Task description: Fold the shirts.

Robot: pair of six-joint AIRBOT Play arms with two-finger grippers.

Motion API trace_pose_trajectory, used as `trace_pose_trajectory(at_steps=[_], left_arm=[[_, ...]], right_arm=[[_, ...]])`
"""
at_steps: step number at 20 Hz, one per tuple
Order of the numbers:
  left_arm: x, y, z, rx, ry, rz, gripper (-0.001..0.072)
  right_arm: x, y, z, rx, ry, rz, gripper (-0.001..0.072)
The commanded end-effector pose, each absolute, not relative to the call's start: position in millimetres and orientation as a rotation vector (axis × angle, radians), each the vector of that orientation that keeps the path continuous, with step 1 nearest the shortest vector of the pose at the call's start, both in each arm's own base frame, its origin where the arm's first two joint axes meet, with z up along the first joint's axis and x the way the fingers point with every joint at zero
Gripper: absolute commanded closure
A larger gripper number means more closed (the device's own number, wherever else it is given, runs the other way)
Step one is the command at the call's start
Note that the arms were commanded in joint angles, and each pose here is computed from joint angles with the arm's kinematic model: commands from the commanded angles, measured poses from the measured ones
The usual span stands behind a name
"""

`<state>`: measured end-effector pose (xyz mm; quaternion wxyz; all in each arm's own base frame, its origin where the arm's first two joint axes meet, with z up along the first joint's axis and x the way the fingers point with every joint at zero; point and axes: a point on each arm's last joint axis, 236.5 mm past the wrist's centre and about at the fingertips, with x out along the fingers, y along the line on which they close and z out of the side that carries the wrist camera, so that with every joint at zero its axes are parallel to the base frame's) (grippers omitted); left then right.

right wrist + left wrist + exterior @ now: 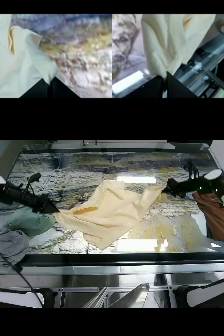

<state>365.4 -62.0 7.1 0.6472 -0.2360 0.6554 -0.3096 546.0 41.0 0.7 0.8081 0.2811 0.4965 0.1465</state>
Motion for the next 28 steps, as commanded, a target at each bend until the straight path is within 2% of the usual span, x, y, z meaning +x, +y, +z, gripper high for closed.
trace_pose_trajectory(at_steps=[1,2,3,4,5,6,7,8,9,14,18,20,21,22,23,24,28], left_arm=[[299.7,-81.0,-4.3,-0.695,1.54,-0.676,0.0685],[291.3,-83.5,-12.9,-0.709,1.541,-0.65,0.0685],[288.3,-84.0,-21.1,-0.717,1.53,-0.619,0.0685],[291.0,-81.7,-27.6,-0.714,1.506,-0.584,0.0686],[296.3,-78.6,-30.9,-0.712,1.482,-0.556,0.0685],[301.3,-75.0,-31.3,-0.695,1.466,-0.541,0.0541],[306.1,-72.9,-27.8,-0.683,1.453,-0.539,0.0338],[312.9,-69.0,-22.6,-0.656,1.435,-0.537,0.0208],[319.7,-62.6,-17.7,-0.616,1.42,-0.528,-0.0013],[328.8,-36.8,-10.4,-0.463,1.421,-0.481,-0.0007],[313.9,-39.4,-32.7,-0.477,1.46,-0.474,-0.0006],[304.2,-43.7,-38.8,-0.483,1.487,-0.491,-0.0007],[302.2,-46.8,-40.9,-0.471,1.493,-0.501,-0.0006],[301.7,-48.8,-44.0,-0.445,1.498,-0.502,-0.0007],[301.4,-54.7,-45.4,-0.43,1.504,-0.516,-0.0006],[302.6,-61.7,-47.4,-0.421,1.506,-0.53,-0.0006],[292.9,-91.9,-71.8,-0.37,1.598,-0.602,-0.0005]], right_arm=[[600.3,39.7,26.8,0.552,0.958,0.353,0.0695],[602.5,39.9,30.2,0.547,0.95,0.357,0.0652],[601.6,40.7,32.4,0.548,0.951,0.362,0.0377],[596.8,42.2,33.9,0.546,0.966,0.374,0.017],[589.6,42.3,34.5,0.539,0.99,0.387,0.0167],[578.4,42.4,35.3,0.534,1.029,0.406,0.0167],[565.7,41.3,34.9,0.532,1.075,0.425,0.0188],[548.7,39.4,34.4,0.534,1.136,0.451,0.0286],[530.7,37.9,32.0,0.538,1.204,0.48,0.036],[425.8,67.0,0.7,0.644,1.592,0.596,0.036],[344.9,143.6,-14.8,0.734,1.573,0.744,0.036],[309.5,169.7,-25.1,0.79,1.516,0.72,0.0358],[298.7,178.4,-35.5,0.82,1.482,0.661,0.0335],[290.8,185.7,-49.4,0.845,1.446,0.595,0.0263],[284.7,192.6,-62.5,0.861,1.426,0.547,0.0161],[280.4,201.1,-74.2,0.878,1.415,0.515,0.0128],[290.0,241.4,-96.5,0.854,1.369,0.522,0.0138]])
